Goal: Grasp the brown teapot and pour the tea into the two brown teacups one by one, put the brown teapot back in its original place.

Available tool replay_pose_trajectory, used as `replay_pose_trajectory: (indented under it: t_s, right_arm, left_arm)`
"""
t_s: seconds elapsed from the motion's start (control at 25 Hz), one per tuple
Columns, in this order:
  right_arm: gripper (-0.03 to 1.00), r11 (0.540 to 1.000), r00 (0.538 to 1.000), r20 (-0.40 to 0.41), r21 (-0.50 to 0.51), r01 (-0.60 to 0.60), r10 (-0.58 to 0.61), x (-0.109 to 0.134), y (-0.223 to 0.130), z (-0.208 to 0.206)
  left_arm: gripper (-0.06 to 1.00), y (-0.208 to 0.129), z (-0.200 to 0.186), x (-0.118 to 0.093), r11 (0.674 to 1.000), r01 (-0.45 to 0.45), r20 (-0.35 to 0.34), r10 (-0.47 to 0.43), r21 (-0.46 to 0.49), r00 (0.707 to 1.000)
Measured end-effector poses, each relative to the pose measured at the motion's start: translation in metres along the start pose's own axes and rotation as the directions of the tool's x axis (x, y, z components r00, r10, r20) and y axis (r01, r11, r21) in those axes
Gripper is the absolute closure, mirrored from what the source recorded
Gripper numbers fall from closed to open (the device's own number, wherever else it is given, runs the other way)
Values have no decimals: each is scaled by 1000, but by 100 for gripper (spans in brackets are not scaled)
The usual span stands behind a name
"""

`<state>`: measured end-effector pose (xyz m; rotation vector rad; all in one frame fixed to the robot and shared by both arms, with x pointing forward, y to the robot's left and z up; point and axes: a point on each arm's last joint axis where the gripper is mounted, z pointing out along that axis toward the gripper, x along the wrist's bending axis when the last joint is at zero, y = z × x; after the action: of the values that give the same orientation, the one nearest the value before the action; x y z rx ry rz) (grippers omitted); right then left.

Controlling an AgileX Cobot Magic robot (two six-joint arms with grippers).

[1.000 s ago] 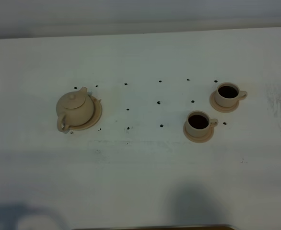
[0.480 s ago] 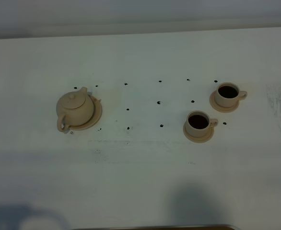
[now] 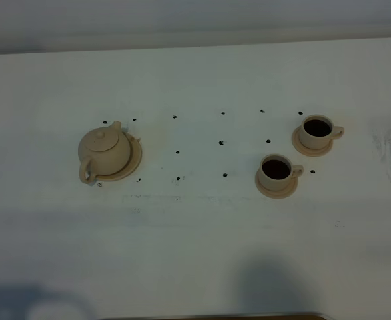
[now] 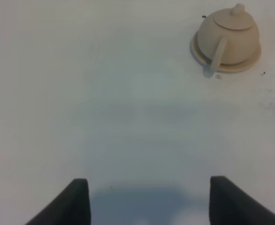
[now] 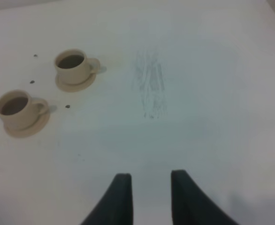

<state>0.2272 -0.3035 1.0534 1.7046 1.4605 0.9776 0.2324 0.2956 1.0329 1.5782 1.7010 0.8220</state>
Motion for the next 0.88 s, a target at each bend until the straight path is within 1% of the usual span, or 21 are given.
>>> replay_pose_trajectory:
  t_s: [0.6, 0.76, 0.88]
  right_arm:
    - [75, 1000, 1000, 3, -1, 3, -3, 0, 0, 0]
    - [75, 999, 999, 0, 0, 54, -54, 0, 0, 0]
    - [75, 998, 998, -4, 0, 70, -70, 0, 0, 0]
  left_arm:
    - [42, 0, 0, 0, 1000, 0, 0, 0, 0, 1000]
    - [42, 0, 0, 0, 1000, 0, 0, 0, 0, 1000]
    - [42, 0, 0, 0, 1000, 0, 0, 0, 0, 1000]
